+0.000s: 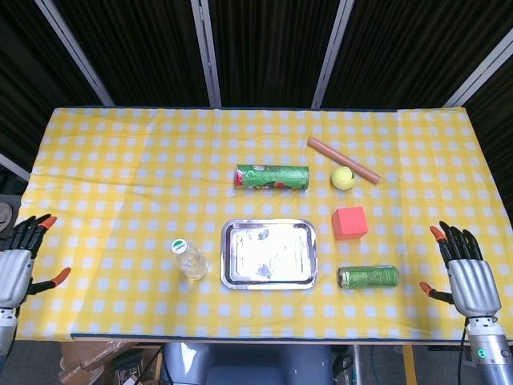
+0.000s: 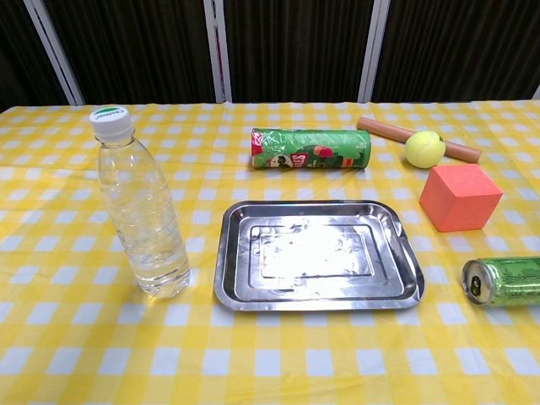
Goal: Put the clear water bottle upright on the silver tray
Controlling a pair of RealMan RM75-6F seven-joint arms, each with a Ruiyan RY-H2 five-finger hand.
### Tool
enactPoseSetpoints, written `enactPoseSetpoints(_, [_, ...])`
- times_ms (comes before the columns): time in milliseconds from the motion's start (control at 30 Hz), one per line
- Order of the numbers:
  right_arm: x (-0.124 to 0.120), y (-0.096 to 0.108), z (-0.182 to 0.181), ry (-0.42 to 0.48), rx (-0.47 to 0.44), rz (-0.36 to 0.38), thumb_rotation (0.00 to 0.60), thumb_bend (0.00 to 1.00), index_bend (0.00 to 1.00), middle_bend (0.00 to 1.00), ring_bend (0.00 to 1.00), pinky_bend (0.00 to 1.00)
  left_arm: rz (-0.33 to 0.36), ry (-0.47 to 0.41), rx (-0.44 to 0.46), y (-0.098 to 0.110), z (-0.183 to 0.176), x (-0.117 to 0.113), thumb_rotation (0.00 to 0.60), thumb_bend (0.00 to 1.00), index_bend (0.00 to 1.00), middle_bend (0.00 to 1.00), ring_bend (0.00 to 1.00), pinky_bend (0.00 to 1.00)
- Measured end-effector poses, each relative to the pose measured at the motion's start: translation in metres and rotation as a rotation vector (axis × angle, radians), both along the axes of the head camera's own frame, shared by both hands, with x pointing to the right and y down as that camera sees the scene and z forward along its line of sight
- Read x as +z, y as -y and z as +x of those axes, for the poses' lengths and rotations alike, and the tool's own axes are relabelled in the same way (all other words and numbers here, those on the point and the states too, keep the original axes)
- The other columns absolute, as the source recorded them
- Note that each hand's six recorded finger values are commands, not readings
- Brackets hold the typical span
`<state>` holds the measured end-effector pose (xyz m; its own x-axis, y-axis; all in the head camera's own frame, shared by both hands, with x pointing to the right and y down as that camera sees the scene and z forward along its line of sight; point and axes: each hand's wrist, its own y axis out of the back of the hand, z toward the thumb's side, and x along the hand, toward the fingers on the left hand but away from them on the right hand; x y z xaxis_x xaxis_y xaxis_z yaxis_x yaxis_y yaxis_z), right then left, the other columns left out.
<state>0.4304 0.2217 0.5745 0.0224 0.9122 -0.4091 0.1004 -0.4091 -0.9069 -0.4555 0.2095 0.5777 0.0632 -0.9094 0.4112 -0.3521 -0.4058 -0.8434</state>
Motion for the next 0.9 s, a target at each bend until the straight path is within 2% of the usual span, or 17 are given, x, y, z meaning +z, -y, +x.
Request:
enactPoseSetpoints(100, [-0.002, 0.001, -0.001, 0.01, -0.001, 0.004, 0.6, 0.05, 0.01, 0.0, 0.0, 0.0, -0.081, -0.223, -0.046, 0.002, 0.023, 0.01, 0.6, 0.22, 0.1, 0.06, 0.0, 0.0])
enactPoseSetpoints(133, [-0.003, 0.001, -0.001, 0.012, 0.0, 0.007, 0.6, 0.05, 0.01, 0.0, 0.0, 0.0, -0.123, -0.316, -0.066, 0.003, 0.033, 0.015, 0.6, 0.21, 0.1, 0.06, 0.0, 0.0])
enactPoseSetpoints(233, [-0.004, 0.002, 0.002, 0.017, 0.011, 0.009, 0.6, 0.05, 0.01, 0.0, 0.0, 0.0, -0.242, -0.51, -0.106, 0.003, 0.059, 0.029, 0.6, 0.21, 0.1, 0.06, 0.0, 0.0])
enactPoseSetpoints(333, [-0.005, 0.003, 0.004, 0.024, 0.018, 0.01, 0.6, 0.05, 0.01, 0.0, 0.0, 0.0, -0.313, -0.607, -0.123, 0.001, 0.078, 0.039, 0.6, 0.21, 0.1, 0.06, 0.0, 0.0])
enactPoseSetpoints(600, [-0.009, 0.003, 0.005, 0.047, 0.019, 0.012, 0.6, 0.05, 0.01, 0.0, 0.0, 0.0, -0.439, -0.67, -0.023, -0.009, 0.154, 0.072, 0.6, 0.21, 0.1, 0.06, 0.0, 0.0])
enactPoseSetpoints(900, [-0.013, 0.004, 0.007, 0.07, 0.032, 0.016, 0.6, 0.05, 0.01, 0.0, 0.0, 0.0, -0.476, -0.727, 0.05, -0.013, 0.223, 0.091, 0.6, 0.21, 0.1, 0.06, 0.0, 0.0])
